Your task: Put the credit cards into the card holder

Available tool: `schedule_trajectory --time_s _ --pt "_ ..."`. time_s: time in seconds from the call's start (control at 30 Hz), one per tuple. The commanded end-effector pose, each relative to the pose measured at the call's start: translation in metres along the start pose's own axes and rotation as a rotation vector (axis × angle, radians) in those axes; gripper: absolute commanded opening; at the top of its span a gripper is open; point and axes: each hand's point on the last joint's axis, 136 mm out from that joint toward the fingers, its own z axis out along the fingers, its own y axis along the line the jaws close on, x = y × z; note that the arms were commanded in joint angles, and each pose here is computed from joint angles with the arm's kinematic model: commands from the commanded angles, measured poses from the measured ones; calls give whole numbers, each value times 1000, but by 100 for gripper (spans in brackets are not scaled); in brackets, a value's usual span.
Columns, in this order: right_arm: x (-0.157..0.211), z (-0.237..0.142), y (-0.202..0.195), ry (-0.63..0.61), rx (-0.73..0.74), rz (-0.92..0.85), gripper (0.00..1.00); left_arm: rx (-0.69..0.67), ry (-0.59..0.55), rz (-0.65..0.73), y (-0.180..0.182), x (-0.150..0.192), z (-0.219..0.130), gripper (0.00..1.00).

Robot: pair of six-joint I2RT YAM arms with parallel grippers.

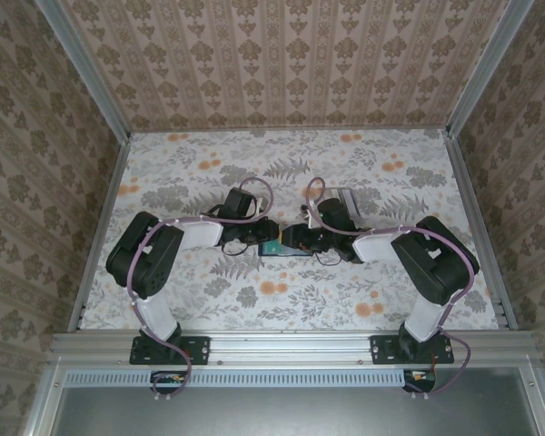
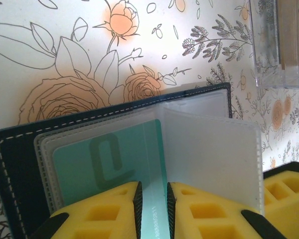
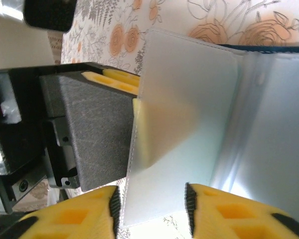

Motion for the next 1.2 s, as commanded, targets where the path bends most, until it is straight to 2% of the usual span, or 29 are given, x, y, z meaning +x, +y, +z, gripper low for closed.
schedule_trajectory --time_s 0.0,0.37,0.53,0.73,0.8,0.93,1.17 --pt "-1 2 -2 2 6 -11 35 1 6 6 -2 1 2 23" --pt "-6 -4 -2 -31 -7 1 31 -1 13 11 -3 1 -1 23" --pt "-8 -6 -5 -40 3 7 17 -3 10 12 -1 0 -1 23" --pt "-8 -3 0 -21 -23 5 10 -14 -28 7 4 -7 -15 23" --pt "-9 -4 2 -24 -29 7 11 -17 -41 -7 9 -10 -22 23" --pt "-9 -2 10 -12 -57 -11 25 -37 -84 -14 18 -16 -40 23" --pt "-13 -6 22 -25 -79 -49 29 -81 -163 -24 33 -27 -70 26"
